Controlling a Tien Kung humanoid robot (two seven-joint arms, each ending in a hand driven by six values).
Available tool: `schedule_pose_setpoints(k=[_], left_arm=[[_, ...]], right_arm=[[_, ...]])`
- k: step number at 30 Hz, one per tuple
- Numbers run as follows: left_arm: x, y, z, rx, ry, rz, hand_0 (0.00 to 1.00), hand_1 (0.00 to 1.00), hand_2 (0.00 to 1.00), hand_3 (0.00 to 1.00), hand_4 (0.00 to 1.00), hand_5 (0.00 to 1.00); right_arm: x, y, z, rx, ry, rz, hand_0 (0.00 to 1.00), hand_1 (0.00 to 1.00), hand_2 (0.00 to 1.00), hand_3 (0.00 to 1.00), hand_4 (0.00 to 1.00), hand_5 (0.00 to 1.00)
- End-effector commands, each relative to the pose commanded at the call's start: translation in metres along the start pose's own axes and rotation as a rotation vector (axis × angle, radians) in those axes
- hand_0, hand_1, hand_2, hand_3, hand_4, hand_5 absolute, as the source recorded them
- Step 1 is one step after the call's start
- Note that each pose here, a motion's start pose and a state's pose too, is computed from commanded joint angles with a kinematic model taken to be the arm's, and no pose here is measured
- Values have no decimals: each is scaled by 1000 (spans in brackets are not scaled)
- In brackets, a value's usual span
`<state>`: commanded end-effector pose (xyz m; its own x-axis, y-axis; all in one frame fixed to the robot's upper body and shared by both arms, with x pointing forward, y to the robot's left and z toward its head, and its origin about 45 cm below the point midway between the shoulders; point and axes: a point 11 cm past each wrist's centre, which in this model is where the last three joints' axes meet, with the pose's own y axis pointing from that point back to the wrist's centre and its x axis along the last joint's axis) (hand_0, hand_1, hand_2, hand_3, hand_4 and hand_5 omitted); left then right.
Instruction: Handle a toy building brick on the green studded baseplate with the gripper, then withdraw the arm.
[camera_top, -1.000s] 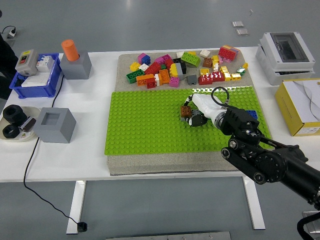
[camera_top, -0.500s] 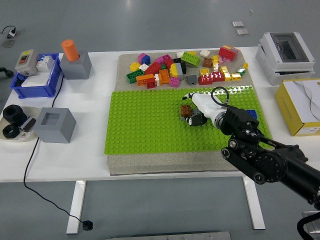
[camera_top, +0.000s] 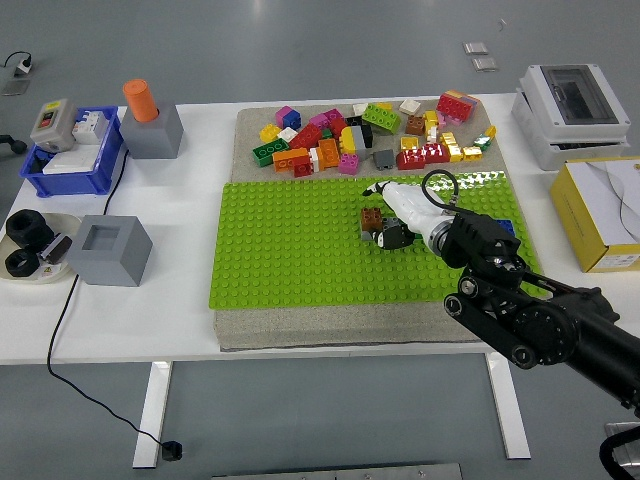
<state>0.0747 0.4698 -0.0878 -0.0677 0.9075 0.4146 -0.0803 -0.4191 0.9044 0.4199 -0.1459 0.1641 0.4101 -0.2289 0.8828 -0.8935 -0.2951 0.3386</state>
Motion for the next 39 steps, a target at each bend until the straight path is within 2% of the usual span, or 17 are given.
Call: schedule_pose_setpoints(k=[2,3,7,8,14,15,20,21,26,27,39], left_arm=[[0,0,0,0,1,0,656,642,614,628,689,241],[0,0,-1,1,2,0,656,642,614,626,688,240],[0,0,-1,2,3,-1,656,642,614,626,688,240],[0,0,-1,2,3,-1,656,642,612,626,687,239],[-1,0,-3,5,7,-2,656,642,612,626,687,239],[-1,0,-3,5,7,-2,656,641,613,625,686,239],[-1,0,-3,5,7,-2,656,641,613,625,686,239],[-1,0,-3,4,7,-2,656,641,613,624,685,237],[-1,0,-3,6,5,-1,656,641,613,624,685,237],[0,0,-3,6,5,-1,656,642,613,623,684,237],[1,0,-3,5,3,1,656,642,614,623,683,234]], right_arm=[[3,2,0,2,9,4,783,823,945,843,635,130],[4,3,0,1,14,4,788,826,946,850,750,146],[5,7,4,-8,30,2,788,826,946,850,750,146],[6,8,4,-6,34,6,796,832,951,853,835,217],[19,18,-4,44,90,60,796,832,951,853,835,217],[20,19,-5,49,98,65,801,833,946,801,844,246],[28,24,-13,76,157,91,801,833,946,801,844,246],[28,24,-14,80,162,93,831,845,937,632,834,479],[26,24,-17,91,168,91,831,845,937,632,834,479],[25,23,-17,90,167,90,847,847,934,625,842,511],[12,13,-4,51,130,64,841,843,926,618,829,515]])
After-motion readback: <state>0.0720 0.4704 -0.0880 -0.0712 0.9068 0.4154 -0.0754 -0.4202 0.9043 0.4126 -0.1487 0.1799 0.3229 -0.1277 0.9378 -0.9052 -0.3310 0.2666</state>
